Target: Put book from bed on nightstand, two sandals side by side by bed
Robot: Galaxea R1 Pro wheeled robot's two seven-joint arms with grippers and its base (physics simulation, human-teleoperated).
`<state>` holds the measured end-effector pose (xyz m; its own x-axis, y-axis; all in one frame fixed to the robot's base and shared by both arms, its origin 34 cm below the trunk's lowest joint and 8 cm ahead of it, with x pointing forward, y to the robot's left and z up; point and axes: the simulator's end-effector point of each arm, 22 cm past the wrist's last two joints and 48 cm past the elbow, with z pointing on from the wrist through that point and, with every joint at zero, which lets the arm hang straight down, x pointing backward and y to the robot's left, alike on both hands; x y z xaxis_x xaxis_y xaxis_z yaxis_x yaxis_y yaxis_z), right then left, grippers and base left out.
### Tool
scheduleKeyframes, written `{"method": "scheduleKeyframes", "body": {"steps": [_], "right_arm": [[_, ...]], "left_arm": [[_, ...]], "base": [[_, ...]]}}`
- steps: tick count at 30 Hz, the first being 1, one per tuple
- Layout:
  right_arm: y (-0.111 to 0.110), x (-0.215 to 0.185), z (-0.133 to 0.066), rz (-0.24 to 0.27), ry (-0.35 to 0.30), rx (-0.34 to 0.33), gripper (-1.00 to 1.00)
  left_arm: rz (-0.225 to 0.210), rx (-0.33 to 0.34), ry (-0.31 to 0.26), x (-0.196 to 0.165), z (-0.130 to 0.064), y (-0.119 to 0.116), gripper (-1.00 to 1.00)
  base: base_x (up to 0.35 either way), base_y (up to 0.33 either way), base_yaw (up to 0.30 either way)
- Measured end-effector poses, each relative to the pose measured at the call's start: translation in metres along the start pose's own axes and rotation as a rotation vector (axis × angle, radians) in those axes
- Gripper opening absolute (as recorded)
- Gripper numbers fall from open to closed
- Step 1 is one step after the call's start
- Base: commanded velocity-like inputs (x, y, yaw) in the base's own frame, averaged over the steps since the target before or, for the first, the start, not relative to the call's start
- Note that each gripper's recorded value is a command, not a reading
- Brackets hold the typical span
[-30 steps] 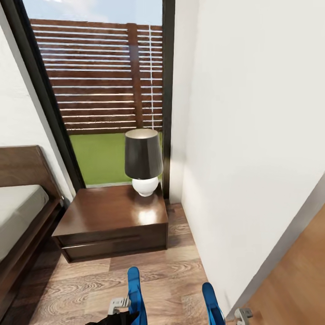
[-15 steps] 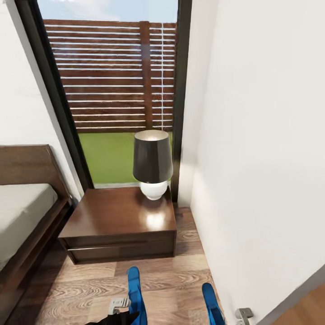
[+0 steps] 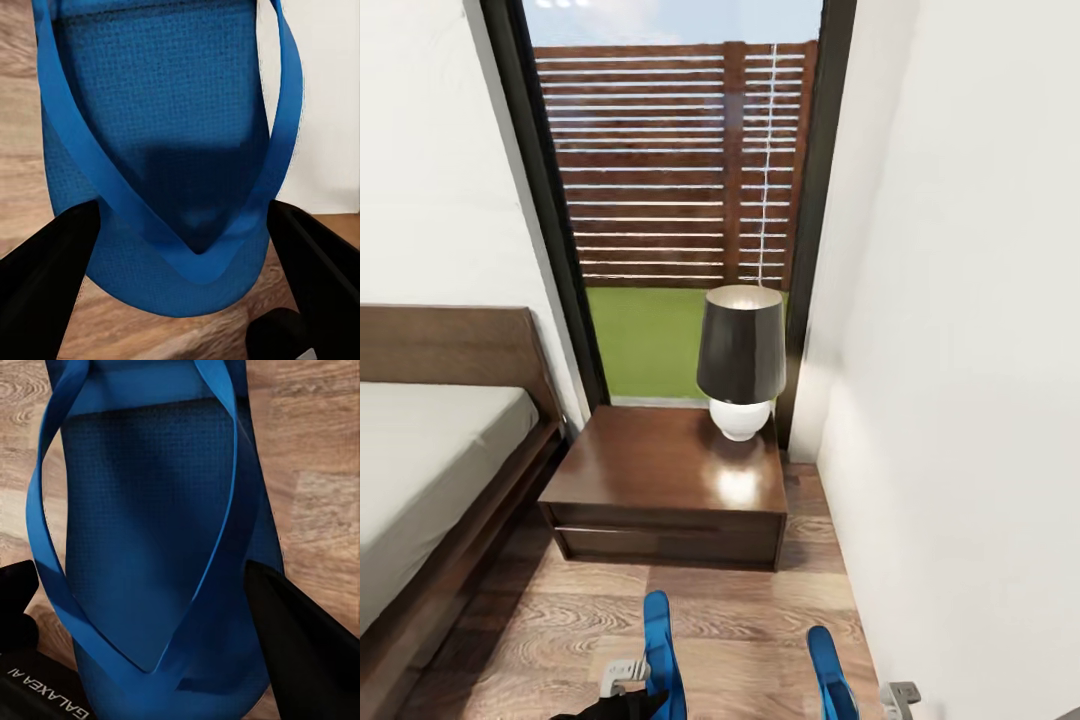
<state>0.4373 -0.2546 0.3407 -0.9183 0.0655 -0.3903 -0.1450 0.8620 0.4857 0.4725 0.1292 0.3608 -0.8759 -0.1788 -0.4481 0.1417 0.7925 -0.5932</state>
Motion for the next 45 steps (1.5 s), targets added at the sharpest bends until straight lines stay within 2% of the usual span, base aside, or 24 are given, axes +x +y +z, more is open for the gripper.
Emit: {"method": "scheduleKeyframes", "body": {"steps": [8, 13, 17, 20, 23, 24, 27, 32, 34, 36, 37, 39, 45], "right_arm": [[0.0, 0.004, 0.001, 0.009, 0.013, -0.003, -1.0], [0.001, 0.007, 0.001, 0.012, 0.025, -0.008, -1.0], [0.0, 0.008, 0.002, 0.013, 0.026, -0.005, -1.0], [-0.001, 0.008, 0.002, 0.014, 0.024, -0.003, -1.0], [-0.001, 0.008, 0.002, 0.012, 0.021, -0.001, -1.0], [-0.002, 0.007, 0.002, 0.013, 0.02, 0.0, -1.0], [-0.004, 0.007, 0.001, 0.012, 0.018, 0.003, -1.0], [-0.007, 0.009, 0.0, 0.014, 0.022, 0.009, -1.0], [-0.013, 0.009, 0.0, 0.015, 0.022, 0.035, -1.0], [-0.028, 0.01, -0.001, 0.015, 0.022, 0.101, -1.0], [-0.04, 0.01, -0.002, 0.015, 0.022, 0.156, -1.0], [-0.049, 0.011, -0.004, 0.013, 0.024, 0.198, -1.0], [-0.054, 0.012, -0.004, 0.012, 0.028, 0.22, -1.0]], "left_arm": [[-0.001, -0.005, 0.005, 0.002, 0.001, 0.001, -1.0], [0.002, -0.097, 0.008, 0.004, 0.001, 0.021, -1.0], [0.0, -0.112, 0.012, 0.005, 0.001, 0.025, -1.0], [-0.001, -0.117, 0.035, 0.016, 0.0, 0.027, -1.0], [0.019, -0.122, 0.046, 0.025, -0.002, 0.029, -1.0], [0.048, -0.121, 0.037, 0.026, -0.002, 0.03, -1.0], [0.082, -0.118, 0.037, 0.031, -0.002, 0.029, -1.0], [0.084, -0.115, 0.056, 0.044, -0.003, 0.028, -1.0], [0.079, -0.116, 0.06, 0.047, -0.003, 0.028, -1.0], [0.077, -0.117, 0.062, 0.048, -0.003, 0.028, -1.0], [0.076, -0.117, 0.063, 0.048, -0.003, 0.028, -1.0], [0.075, -0.117, 0.064, 0.049, -0.003, 0.029, -1.0], [0.073, -0.117, 0.068, 0.051, -0.003, 0.029, -1.0]], "base": [[0.0, 0.0, 0.271], [0.0, 0.0, 0.271], [0.0, 0.0, 0.271], [0.0, 0.0, 0.271], [0.0, 0.0, 0.271], [0.0, 0.0, 0.271], [0.0, 0.0, 0.271], [0.0, 0.0, 0.271], [0.0, 0.0, 0.271], [0.0, 0.0, 0.271], [0.0, 0.0, 0.271], [0.0, 0.0, 0.271], [0.0, 0.0, 0.271]]}}
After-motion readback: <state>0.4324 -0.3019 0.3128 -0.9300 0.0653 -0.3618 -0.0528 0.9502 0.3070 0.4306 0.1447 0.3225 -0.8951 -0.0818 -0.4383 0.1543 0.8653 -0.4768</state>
